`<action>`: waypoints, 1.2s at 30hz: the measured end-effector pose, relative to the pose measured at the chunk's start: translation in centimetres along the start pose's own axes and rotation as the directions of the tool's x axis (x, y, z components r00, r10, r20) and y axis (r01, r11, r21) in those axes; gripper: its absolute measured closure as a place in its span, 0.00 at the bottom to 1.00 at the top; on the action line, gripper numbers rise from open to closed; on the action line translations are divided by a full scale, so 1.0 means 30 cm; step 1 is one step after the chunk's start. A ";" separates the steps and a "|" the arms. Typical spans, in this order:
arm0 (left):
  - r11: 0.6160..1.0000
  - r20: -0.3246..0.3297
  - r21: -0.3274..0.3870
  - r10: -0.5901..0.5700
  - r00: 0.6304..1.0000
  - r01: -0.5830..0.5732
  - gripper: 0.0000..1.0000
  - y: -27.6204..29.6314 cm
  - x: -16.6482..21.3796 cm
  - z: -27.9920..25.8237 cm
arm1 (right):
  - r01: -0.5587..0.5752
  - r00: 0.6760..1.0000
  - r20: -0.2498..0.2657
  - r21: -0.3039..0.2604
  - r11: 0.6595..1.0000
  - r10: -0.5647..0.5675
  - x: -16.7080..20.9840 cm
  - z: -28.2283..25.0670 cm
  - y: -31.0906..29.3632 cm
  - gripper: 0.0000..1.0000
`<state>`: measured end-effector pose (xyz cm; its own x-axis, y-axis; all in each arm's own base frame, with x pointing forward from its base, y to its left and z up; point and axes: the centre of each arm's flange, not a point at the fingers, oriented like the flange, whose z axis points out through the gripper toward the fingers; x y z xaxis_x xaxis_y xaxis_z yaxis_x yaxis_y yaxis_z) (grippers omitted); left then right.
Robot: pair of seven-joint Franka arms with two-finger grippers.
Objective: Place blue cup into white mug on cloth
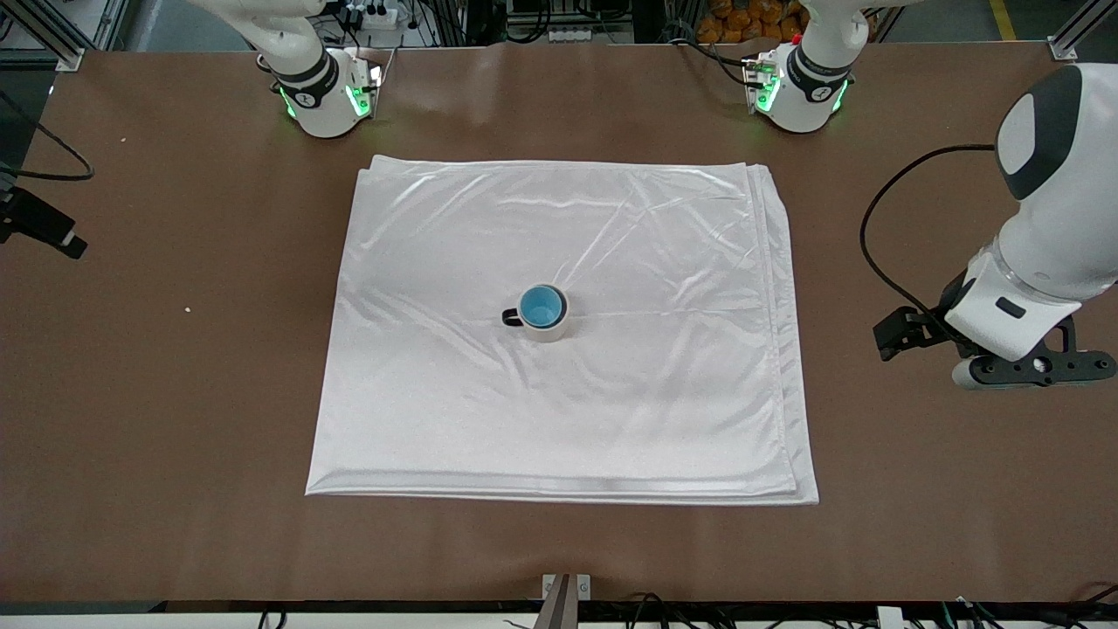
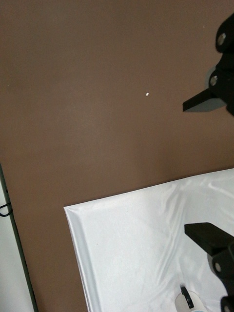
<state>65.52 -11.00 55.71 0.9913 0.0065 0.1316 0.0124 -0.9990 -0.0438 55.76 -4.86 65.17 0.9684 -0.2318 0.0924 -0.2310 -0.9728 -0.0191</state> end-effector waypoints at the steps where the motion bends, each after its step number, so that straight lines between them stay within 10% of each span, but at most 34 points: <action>1: 1.000 -0.001 0.000 0.002 1.000 -0.002 0.00 -0.002 0.000 -0.003 | 0.000 1.000 0.000 0.000 1.000 0.000 0.000 -0.001 0.000 0.00; 36: 0.998 0.044 0.021 0.053 0.998 -0.054 0.00 -0.184 -0.056 -0.106 | 0.026 0.999 -0.018 -0.004 1.000 -0.026 0.006 -0.033 0.029 0.00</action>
<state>63.36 -5.63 58.88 0.9954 -0.0441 0.0850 -0.0380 -0.9967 -0.0715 55.64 -5.74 66.16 0.9721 -0.2066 0.1112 -0.2065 -0.9784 -0.0125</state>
